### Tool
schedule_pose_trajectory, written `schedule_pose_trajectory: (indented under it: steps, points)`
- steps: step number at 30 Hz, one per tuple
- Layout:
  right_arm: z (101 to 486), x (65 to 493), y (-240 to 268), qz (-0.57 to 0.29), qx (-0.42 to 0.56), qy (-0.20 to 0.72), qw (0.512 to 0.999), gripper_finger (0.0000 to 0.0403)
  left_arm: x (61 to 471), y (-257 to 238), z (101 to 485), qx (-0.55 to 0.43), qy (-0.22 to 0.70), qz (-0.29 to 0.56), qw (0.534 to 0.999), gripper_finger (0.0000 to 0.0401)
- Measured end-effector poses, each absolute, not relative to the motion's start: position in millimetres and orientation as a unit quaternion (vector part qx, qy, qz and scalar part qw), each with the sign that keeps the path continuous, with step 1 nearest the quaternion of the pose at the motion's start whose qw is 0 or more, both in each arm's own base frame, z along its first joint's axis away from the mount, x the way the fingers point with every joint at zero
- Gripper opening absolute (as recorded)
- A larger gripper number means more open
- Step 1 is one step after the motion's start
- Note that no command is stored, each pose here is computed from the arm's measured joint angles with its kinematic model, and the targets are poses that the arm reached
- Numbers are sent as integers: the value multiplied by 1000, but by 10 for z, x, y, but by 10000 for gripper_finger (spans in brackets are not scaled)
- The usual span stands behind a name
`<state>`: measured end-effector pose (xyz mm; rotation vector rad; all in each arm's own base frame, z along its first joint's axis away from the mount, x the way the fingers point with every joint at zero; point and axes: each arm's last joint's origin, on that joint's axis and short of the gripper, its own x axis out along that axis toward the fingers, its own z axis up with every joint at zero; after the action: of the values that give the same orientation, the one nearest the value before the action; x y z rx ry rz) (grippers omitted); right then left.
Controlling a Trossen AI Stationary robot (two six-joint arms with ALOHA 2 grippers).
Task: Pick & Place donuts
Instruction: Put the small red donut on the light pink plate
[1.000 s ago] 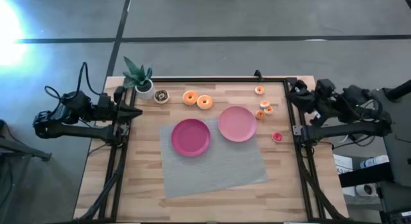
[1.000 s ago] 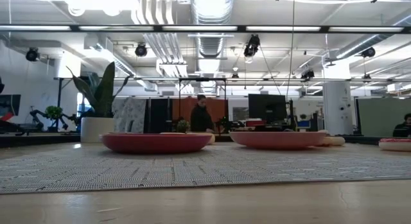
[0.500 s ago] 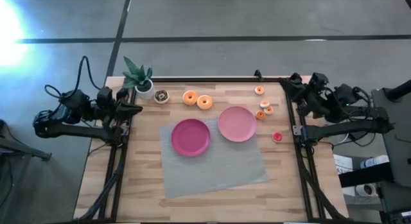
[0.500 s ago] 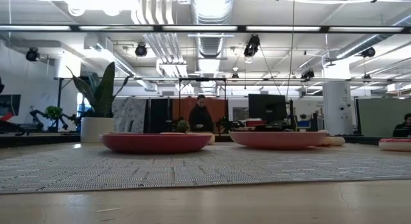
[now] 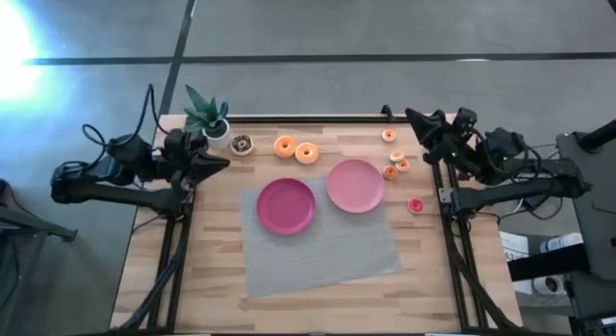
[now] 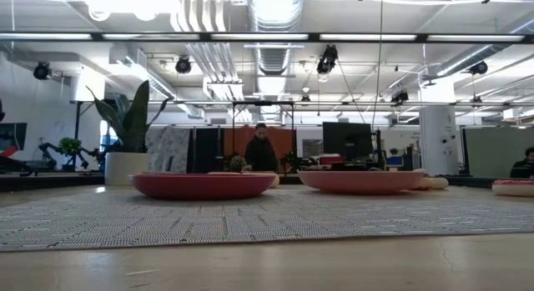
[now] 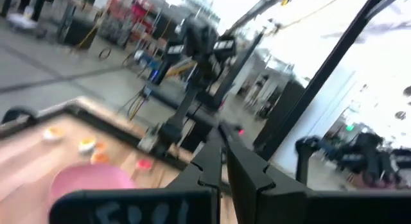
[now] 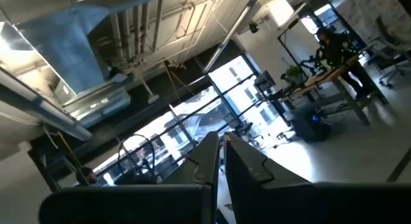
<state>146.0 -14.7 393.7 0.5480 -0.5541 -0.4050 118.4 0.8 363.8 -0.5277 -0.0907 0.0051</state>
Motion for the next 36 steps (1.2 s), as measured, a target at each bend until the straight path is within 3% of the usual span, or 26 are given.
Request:
schedule_pose_trajectory:
  steps: [4, 10, 18, 21, 25, 31, 36]
  points:
    - [3933, 1535, -123, -135, 277, -262, 915, 18, 1204, 8, 3739, -258, -95, -11, 961, 0]
    - [3830, 1657, -150, -174, 283, -227, 915, 39, 1202, 57, 3736, -260, -116, 71, 956, 6]
    - [3705, 1623, -237, -294, 309, 26, 904, 149, 1266, 86, 3607, -282, -68, 136, 947, 98]
    - [3623, 1575, -271, -360, 325, 157, 861, 178, 1300, 99, 3502, -284, -26, 173, 943, 129]
    - [3474, 1534, -282, -416, 342, 321, 779, 191, 1366, 102, 3378, -293, 27, 197, 935, 136]
    - [3055, 1715, -263, -413, 354, 497, 676, 182, 1485, 121, 3261, -294, 73, 219, 927, 130]
    - [2600, 1799, -234, -397, 355, 592, 605, 170, 1548, 125, 3189, -305, 97, 230, 919, 130]
